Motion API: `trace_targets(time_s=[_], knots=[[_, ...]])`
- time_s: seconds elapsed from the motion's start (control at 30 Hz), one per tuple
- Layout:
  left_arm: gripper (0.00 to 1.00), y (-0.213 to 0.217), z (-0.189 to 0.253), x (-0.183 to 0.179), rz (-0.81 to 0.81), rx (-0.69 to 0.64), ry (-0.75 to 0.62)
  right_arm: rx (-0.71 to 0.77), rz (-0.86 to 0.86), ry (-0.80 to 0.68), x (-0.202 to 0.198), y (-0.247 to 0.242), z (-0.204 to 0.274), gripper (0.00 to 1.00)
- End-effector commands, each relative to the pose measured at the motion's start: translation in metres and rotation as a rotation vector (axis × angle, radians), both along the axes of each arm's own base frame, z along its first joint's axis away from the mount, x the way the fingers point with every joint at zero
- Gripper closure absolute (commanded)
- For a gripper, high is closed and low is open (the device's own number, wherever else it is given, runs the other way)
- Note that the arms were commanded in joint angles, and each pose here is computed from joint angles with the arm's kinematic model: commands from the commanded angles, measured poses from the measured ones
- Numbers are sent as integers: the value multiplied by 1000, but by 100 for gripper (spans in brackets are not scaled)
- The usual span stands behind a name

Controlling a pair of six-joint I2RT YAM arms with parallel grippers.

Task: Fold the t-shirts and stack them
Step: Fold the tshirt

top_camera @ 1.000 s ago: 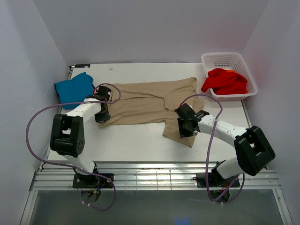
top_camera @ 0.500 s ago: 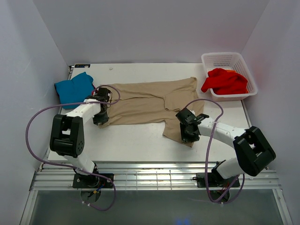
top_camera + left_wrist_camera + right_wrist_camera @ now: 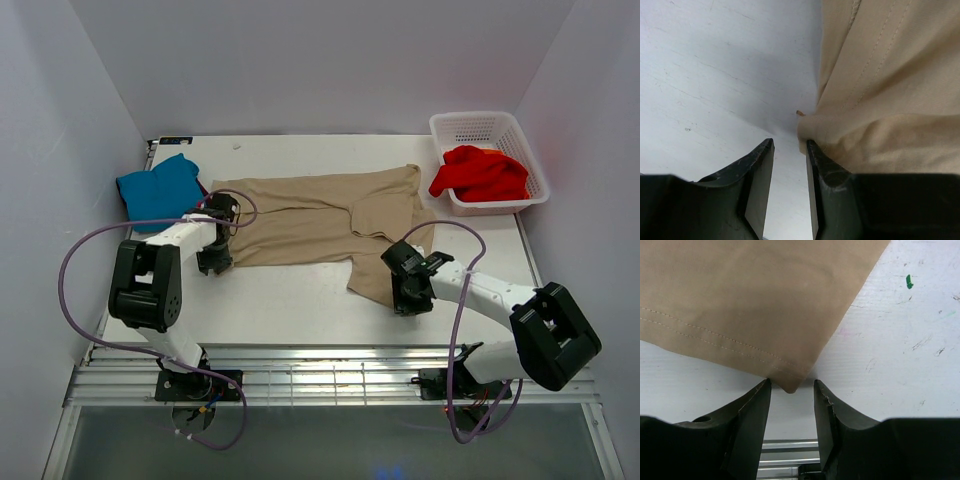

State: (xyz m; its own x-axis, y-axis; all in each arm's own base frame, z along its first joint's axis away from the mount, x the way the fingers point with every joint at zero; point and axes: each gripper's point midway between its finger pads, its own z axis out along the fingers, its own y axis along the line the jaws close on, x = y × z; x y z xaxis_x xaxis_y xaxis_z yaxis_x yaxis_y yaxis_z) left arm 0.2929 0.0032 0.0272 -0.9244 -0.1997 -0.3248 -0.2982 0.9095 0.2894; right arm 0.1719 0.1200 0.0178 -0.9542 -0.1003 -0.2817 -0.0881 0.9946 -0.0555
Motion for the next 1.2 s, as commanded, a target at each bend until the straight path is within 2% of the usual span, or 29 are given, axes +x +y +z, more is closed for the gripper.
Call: trace_targets(time_s=[0.0, 0.13, 0.2, 0.3, 0.47, 0.73, 1.17], knots=[[57, 4, -6, -7, 12, 20, 26, -6, -23, 15, -8, -4, -5, 54], [57, 2, -10, -10, 14, 7, 30, 9, -31, 23, -12, -3, -10, 54], [57, -7, -10, -9, 13, -52, 21, 8, -32, 27, -14, -4, -12, 54], [57, -17, 1, -2, 24, -110, -32, 2, -31, 27, -15, -6, -11, 54], [57, -21, 16, 9, 18, -132, -105, 5, -35, 30, -17, -6, -13, 54], [57, -30, -19, -3, 19, -187, -37, 5, -35, 42, -19, -6, -17, 54], [59, -17, -30, -10, 13, -108, 20, 8, -47, 54, -23, -7, -25, 56]])
